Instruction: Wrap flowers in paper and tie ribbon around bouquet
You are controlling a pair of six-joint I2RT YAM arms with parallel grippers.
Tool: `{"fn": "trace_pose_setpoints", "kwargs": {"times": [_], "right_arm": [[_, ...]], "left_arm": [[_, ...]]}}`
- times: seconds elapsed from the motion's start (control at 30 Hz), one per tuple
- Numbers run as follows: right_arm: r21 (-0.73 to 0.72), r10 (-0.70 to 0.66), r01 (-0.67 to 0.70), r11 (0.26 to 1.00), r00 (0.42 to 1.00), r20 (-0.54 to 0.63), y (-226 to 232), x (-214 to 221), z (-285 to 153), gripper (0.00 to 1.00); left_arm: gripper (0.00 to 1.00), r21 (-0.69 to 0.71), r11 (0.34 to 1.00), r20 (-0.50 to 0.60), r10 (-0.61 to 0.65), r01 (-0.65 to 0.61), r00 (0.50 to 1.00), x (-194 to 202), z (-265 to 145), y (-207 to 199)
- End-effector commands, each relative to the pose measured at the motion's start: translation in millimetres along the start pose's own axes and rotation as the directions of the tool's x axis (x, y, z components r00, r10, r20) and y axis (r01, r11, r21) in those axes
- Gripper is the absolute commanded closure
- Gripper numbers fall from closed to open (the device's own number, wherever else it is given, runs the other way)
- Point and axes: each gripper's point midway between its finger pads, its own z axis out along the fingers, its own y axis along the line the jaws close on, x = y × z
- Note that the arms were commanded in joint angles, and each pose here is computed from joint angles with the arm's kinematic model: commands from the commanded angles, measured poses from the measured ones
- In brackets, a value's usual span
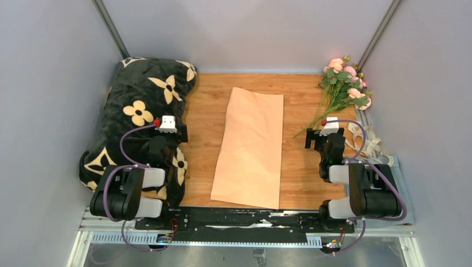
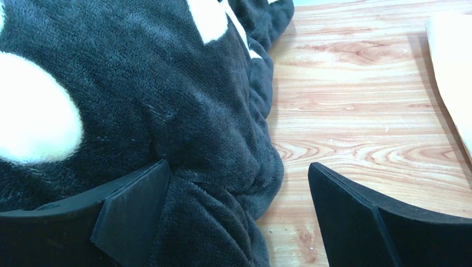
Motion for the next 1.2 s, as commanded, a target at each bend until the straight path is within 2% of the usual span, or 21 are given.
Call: {"fn": "trace_pose_setpoints", "kwargs": {"times": [0.0,0.1,0.17,0.23,0.3,0.37,0.47,0.53,0.63,0.67,0.7,0.77,0.87,0.93,1.1,1.17], "right_arm": [[0.014,-0.002,0.001,1.0,1.0,0.029,-5.0,-30.0,0.5,0.01],[0.047,0.081,-0.08,0.996,0.996,-0.033,-11.8,-50.8,-3.1,0.01],[-0.031,0.154,-0.159,0.987,0.981,-0.117,4.1,-56.3,-5.8,0.04],[-0.142,0.186,-0.213,0.967,0.965,-0.186,25.5,-70.2,-3.7,0.11],[-0.249,0.177,-0.258,0.933,0.935,-0.306,48.9,-64.9,-7.1,0.2],[-0.294,0.175,-0.31,0.904,0.896,-0.407,62.2,-66.3,-9.0,0.26],[-0.33,0.186,-0.373,0.867,0.857,-0.481,76.4,-71.6,-3.8,0.33],[-0.324,0.203,-0.401,0.857,0.84,-0.503,81.1,-76.9,5.1,0.35],[-0.311,0.217,-0.449,0.838,0.796,-0.566,89.2,-70.4,20.1,0.38],[-0.315,0.217,-0.456,0.833,0.791,-0.572,91.2,-70.7,26.4,0.38],[-0.315,0.216,-0.463,0.828,0.783,-0.583,93.1,-68.9,34.0,0.38],[-0.346,0.186,-0.473,0.81,0.768,-0.613,112.9,-65.2,44.7,0.38],[-0.37,0.164,-0.513,0.775,0.728,-0.666,133.4,-55.9,64.7,0.38],[-0.386,0.158,-0.54,0.748,0.71,-0.686,144.6,-54.0,80.5,0.38],[-0.387,0.153,-0.588,0.71,0.665,-0.731,165.0,-38.1,110.2,0.42],[-0.398,0.144,-0.607,0.688,0.652,-0.745,172.8,-32.8,113.7,0.46]], "left_arm": [[0.0,-0.019,1.0,-0.063,-0.007,0.005,0.998,16.7,-0.9,4.5],[0.0,-0.013,1.0,-0.064,-0.004,0.004,0.998,16.9,-0.8,3.7],[0.0,-0.003,1.0,-0.066,-0.002,0.001,0.998,16.6,0.0,2.2],[0.0,0.048,0.999,-0.065,0.004,0.0,0.998,13.2,1.1,-3.5],[0.0,0.1,0.995,-0.112,0.016,-0.005,0.994,-0.4,11.3,-9.3],[0.0,0.244,0.969,-0.156,0.088,-0.048,0.984,-27.4,19.9,-26.9],[0.07,0.511,0.849,-0.092,0.207,-0.133,0.974,-77.4,8.5,-61.3],[0.12,0.673,0.729,-0.136,0.286,-0.123,0.949,-87.1,-18.9,-84.3],[0.13,0.866,0.489,-0.181,0.497,-0.102,0.849,-75.9,-84.9,-122.8],[0.13,0.897,0.431,-0.174,0.55,-0.099,0.817,-67.3,-102.0,-127.1],[0.13,0.937,0.333,-0.128,0.604,-0.103,0.787,-58.6,-126.1,-141.3],[0.13,0.962,0.251,-0.095,0.674,-0.106,0.733,-42.9,-150.6,-147.9],[0.12,0.968,0.219,-0.089,0.748,-0.119,0.658,-20.3,-162.3,-148.3],[0.12,0.98,0.168,-0.068,0.782,-0.104,0.619,-3.1,-172.5,-152.3],[0.12,0.998,-0.049,0.068,0.805,-0.049,0.589,28.0,-208.4,-168.3],[0.12,0.994,-0.098,0.107,0.798,-0.047,0.593,35.3,-214.2,-171.7]]}}
